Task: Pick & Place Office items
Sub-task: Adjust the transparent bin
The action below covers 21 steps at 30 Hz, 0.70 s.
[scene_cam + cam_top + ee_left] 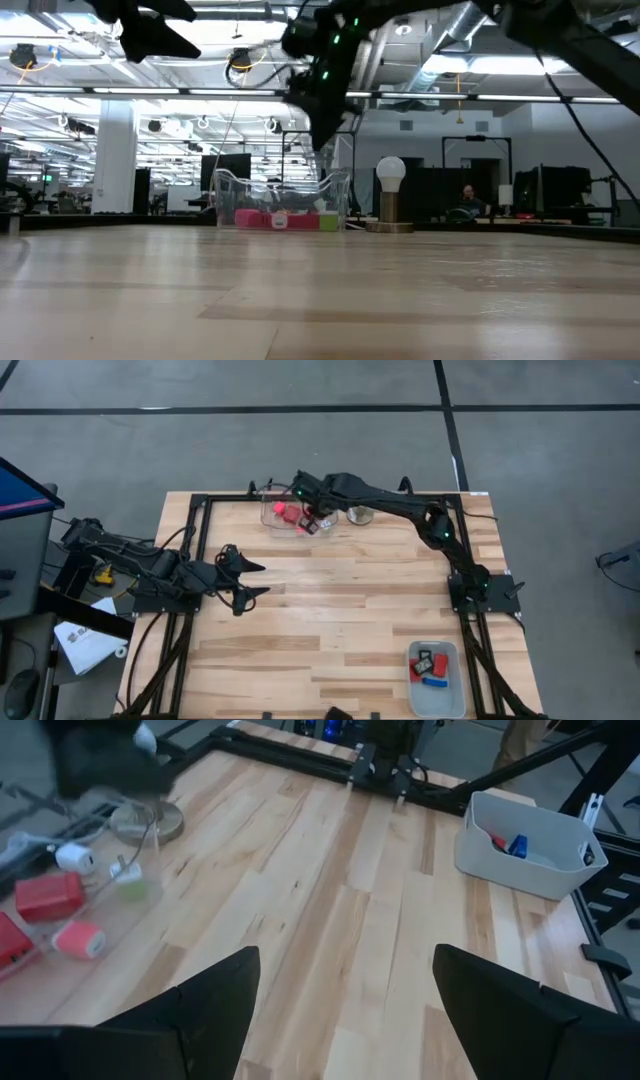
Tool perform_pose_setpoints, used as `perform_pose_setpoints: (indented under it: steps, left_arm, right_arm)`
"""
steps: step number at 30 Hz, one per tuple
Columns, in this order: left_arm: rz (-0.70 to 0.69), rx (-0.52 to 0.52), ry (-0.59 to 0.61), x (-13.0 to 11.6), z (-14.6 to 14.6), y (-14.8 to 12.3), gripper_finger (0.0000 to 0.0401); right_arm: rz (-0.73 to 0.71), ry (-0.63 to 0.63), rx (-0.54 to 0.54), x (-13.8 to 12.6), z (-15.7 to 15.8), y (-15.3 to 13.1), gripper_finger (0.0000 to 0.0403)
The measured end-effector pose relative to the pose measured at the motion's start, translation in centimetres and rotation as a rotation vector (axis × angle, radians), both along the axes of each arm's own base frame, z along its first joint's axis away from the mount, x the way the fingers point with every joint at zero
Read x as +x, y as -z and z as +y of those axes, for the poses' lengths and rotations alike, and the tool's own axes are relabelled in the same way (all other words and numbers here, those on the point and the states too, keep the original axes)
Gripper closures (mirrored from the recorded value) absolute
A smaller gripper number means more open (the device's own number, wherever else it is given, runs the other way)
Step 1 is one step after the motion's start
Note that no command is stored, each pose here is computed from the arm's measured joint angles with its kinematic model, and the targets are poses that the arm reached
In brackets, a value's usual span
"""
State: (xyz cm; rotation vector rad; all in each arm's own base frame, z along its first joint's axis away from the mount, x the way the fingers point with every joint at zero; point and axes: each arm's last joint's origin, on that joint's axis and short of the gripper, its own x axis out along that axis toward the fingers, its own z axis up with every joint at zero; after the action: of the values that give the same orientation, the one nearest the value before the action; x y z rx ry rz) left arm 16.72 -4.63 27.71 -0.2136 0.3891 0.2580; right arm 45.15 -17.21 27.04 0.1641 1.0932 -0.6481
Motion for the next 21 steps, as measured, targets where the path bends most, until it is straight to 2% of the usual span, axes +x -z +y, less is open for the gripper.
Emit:
perform_pose_setpoints:
  steps: [4,7,11,15,21]
  left_arm:
    - [0.007,-0.033,-0.012,-0.1,0.0,0.1,0.0105]
    - [0.01,-0.051,-0.005,-0.1,-0.1,0.2,0.0105]
    - [0.007,-0.07,0.005,-0.2,-0.5,0.2,0.0105]
    - [0.006,-0.074,0.023,-0.3,-0.8,0.2,0.0105]
    - [0.004,-0.082,0.027,-0.5,-1.1,0.2,0.0105]
  right_arm:
    - [0.059,0.018,-0.03,-1.7,2.0,-2.7,0.0403]
    - [0.104,0.053,-0.046,-2.8,2.9,-3.7,0.0403]
    - [0.137,0.105,-0.015,-4.1,3.3,-4.6,0.0403]
    - [0.2,0.116,0.005,-4.1,3.2,-2.7,0.0403]
    - [0.305,0.151,0.042,-4.9,1.7,1.6,0.0403]
